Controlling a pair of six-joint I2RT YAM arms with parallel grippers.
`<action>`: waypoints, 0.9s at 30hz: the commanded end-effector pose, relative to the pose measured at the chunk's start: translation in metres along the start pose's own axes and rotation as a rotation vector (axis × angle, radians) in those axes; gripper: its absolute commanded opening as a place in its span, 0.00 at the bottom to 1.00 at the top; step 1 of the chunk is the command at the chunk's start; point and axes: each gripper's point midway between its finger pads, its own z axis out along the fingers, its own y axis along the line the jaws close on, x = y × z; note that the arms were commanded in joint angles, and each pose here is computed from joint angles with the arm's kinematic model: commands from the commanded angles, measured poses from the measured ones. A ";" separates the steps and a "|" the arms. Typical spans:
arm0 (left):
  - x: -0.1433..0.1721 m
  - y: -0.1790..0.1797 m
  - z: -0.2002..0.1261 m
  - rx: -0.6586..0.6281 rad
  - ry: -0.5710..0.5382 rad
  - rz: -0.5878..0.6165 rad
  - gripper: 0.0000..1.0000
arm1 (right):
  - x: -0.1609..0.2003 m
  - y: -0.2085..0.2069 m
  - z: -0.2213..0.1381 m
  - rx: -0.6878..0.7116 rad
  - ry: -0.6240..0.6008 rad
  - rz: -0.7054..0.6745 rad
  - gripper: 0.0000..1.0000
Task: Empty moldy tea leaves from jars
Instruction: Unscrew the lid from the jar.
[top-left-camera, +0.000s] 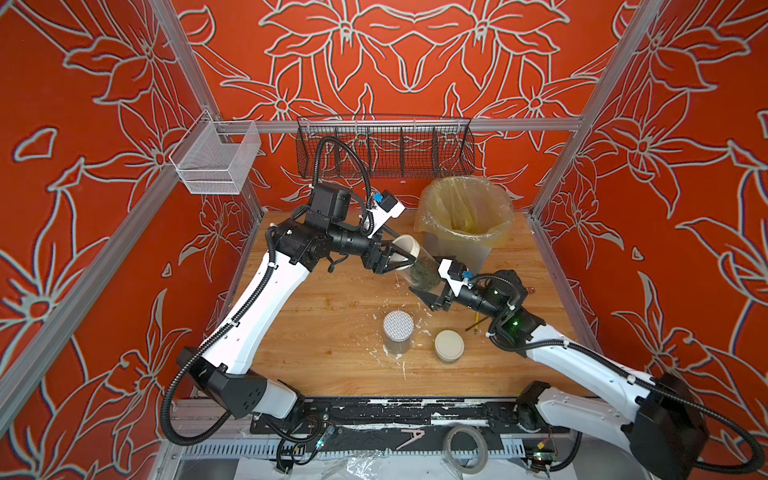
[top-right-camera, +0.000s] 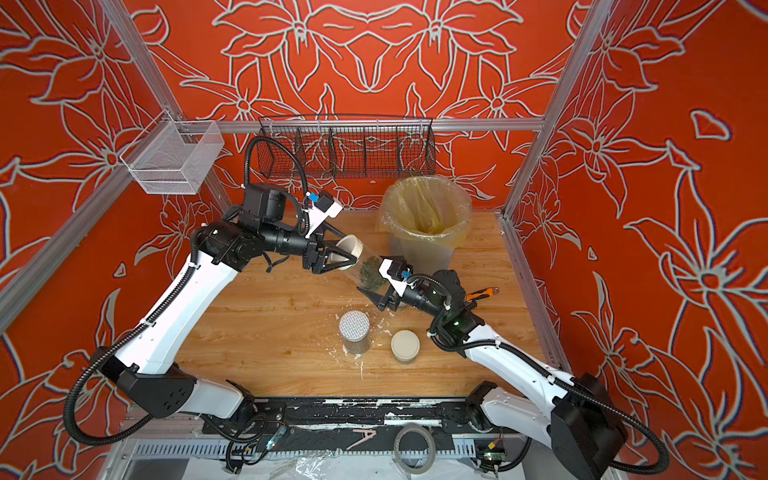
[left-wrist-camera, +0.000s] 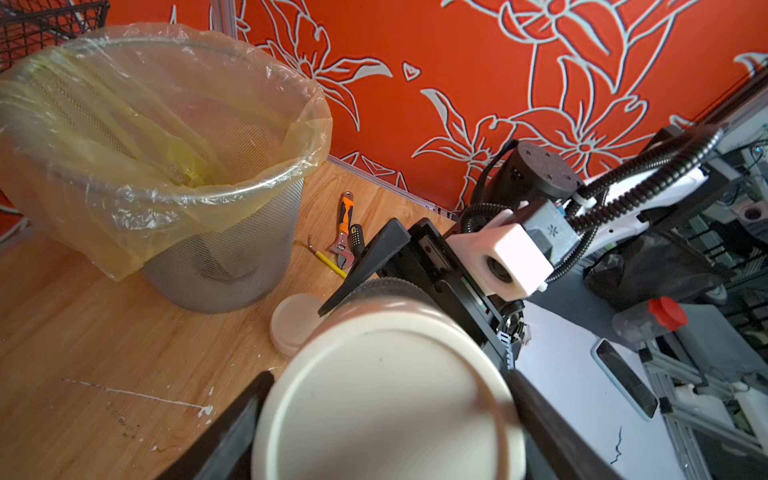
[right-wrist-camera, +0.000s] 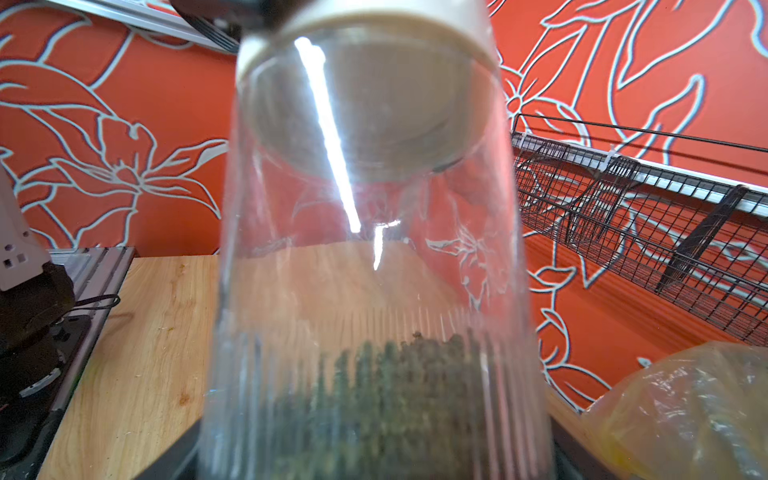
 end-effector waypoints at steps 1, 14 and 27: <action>-0.017 0.006 0.005 -0.002 -0.048 -0.239 0.49 | -0.023 -0.018 0.006 0.080 -0.051 -0.182 0.14; 0.002 0.061 0.020 -0.366 -0.032 -0.857 0.43 | -0.006 -0.057 0.033 0.257 -0.035 -0.365 0.12; -0.047 0.055 -0.017 -0.417 -0.264 -0.909 0.51 | -0.013 -0.049 0.022 0.246 -0.089 -0.312 0.07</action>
